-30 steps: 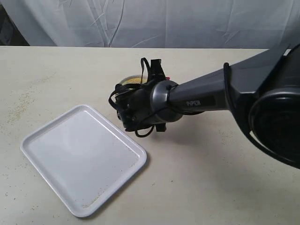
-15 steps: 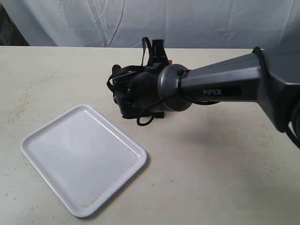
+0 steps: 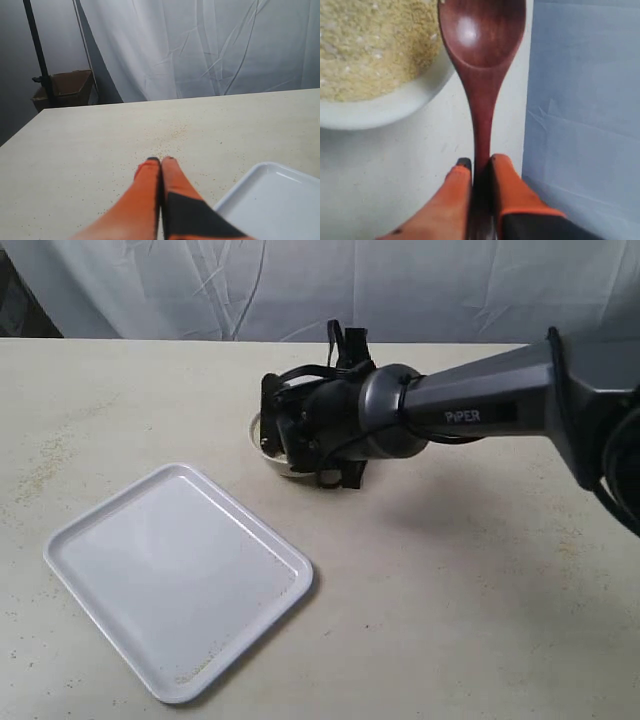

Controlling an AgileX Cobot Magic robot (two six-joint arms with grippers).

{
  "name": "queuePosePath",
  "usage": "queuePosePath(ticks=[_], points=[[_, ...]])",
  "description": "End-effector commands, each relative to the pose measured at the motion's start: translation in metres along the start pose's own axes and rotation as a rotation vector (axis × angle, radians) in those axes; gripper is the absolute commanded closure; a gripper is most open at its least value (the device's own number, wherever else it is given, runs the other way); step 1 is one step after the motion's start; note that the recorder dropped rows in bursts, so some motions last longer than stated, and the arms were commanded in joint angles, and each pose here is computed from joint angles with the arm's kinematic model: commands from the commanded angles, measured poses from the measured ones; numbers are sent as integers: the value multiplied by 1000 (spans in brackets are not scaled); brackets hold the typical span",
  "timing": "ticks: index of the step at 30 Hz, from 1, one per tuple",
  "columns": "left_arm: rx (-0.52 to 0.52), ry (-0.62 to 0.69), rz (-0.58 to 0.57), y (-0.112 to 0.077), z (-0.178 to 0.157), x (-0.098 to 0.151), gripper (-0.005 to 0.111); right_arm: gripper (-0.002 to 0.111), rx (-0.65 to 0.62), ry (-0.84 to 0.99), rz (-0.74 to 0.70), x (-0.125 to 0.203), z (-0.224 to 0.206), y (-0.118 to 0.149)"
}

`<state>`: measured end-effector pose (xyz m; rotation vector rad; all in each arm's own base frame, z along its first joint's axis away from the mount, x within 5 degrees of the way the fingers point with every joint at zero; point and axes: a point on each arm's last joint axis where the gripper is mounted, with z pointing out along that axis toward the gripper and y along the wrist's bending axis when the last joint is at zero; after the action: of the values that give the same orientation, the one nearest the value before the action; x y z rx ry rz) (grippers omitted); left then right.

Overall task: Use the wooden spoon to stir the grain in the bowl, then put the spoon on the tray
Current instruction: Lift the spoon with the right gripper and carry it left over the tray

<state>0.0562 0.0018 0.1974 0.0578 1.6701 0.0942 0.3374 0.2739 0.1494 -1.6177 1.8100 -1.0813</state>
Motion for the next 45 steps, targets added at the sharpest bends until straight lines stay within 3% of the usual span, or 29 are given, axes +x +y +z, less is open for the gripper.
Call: queuePosePath(ticks=[1,7,19,32,41,45], points=[[2,-6,2,0,0,1,106,109,-36,11,3,0,15,10],[2,-6,2,0,0,1,106,109,-100,-15,37,-5,16,21],[2,-8,2,0,0,0,106,109,-72,8,19,-13,-8,23],[2,-8,2,0,0,0,106,109,79,119,-23,0,-25,-1],[2,-8,2,0,0,0,106,109,158,110,-34,-8,-36,0],[2,-8,2,0,0,0,106,109,166,189,-143,-7,-36,6]])
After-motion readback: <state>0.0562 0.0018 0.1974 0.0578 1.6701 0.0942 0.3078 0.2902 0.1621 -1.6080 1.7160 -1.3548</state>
